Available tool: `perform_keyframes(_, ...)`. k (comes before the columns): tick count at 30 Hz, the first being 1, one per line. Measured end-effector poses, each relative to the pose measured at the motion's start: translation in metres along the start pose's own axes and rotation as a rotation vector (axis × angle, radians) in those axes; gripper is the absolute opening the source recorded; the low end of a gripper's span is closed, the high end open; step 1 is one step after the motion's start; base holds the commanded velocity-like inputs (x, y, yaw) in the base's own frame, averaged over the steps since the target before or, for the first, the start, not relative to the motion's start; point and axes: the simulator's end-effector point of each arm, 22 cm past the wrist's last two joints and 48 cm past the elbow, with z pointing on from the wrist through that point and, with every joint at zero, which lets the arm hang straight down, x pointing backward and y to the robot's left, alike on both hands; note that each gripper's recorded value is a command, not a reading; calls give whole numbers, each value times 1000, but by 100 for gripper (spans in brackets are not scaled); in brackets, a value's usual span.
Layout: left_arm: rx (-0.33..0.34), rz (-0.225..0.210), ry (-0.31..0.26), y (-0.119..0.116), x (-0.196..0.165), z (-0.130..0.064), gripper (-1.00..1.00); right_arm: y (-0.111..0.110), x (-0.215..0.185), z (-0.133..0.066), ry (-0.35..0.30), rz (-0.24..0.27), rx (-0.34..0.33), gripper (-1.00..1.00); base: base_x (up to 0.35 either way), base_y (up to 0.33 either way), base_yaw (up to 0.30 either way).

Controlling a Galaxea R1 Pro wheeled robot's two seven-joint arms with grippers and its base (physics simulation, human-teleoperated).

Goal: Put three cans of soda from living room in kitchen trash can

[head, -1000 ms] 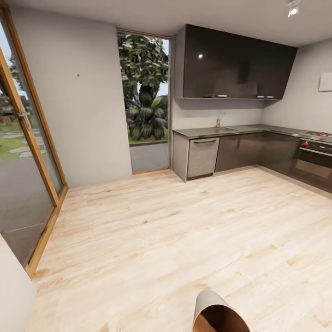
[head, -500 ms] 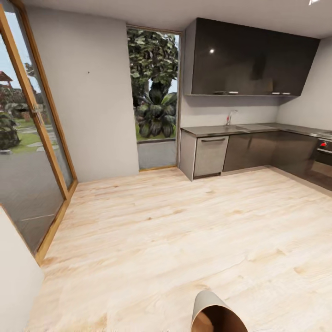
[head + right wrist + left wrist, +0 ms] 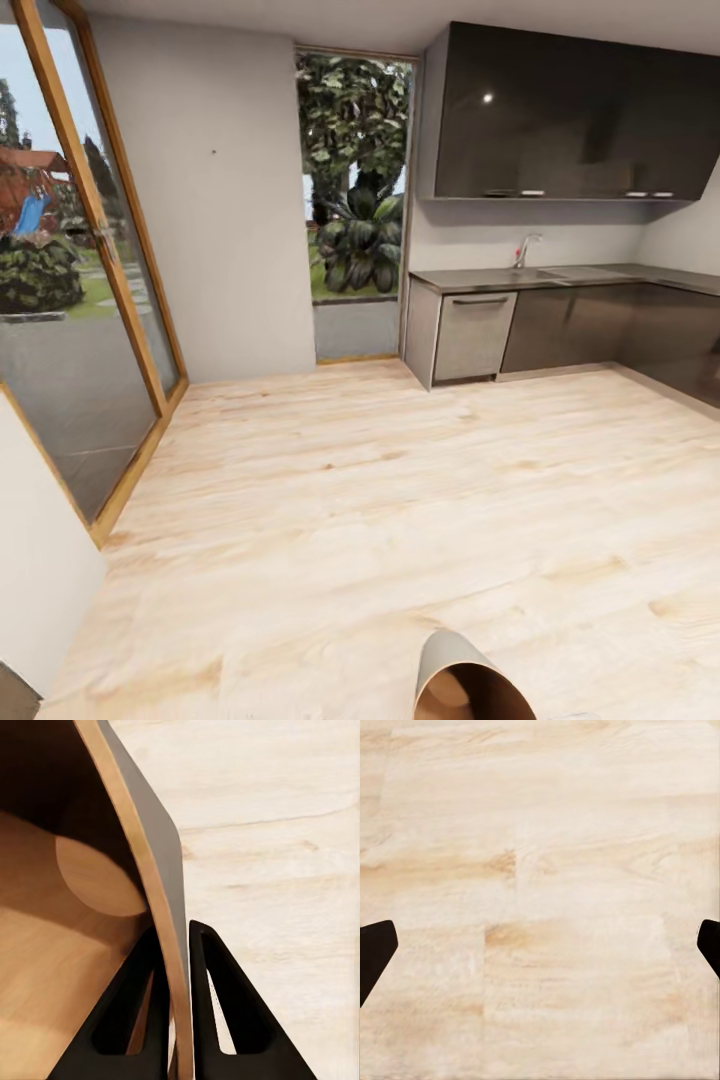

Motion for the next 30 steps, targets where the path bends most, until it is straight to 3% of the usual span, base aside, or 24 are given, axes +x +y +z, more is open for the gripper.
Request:
perform_keyframes(20,-3,1,23,0,9,0,100,1,10,0,23,1,-2,-100,0,-308,172)
perform_keyframes(30,-7,-1,27,2,12,0,100,1,13,0,29,3,-1,-100,0,-57,76)
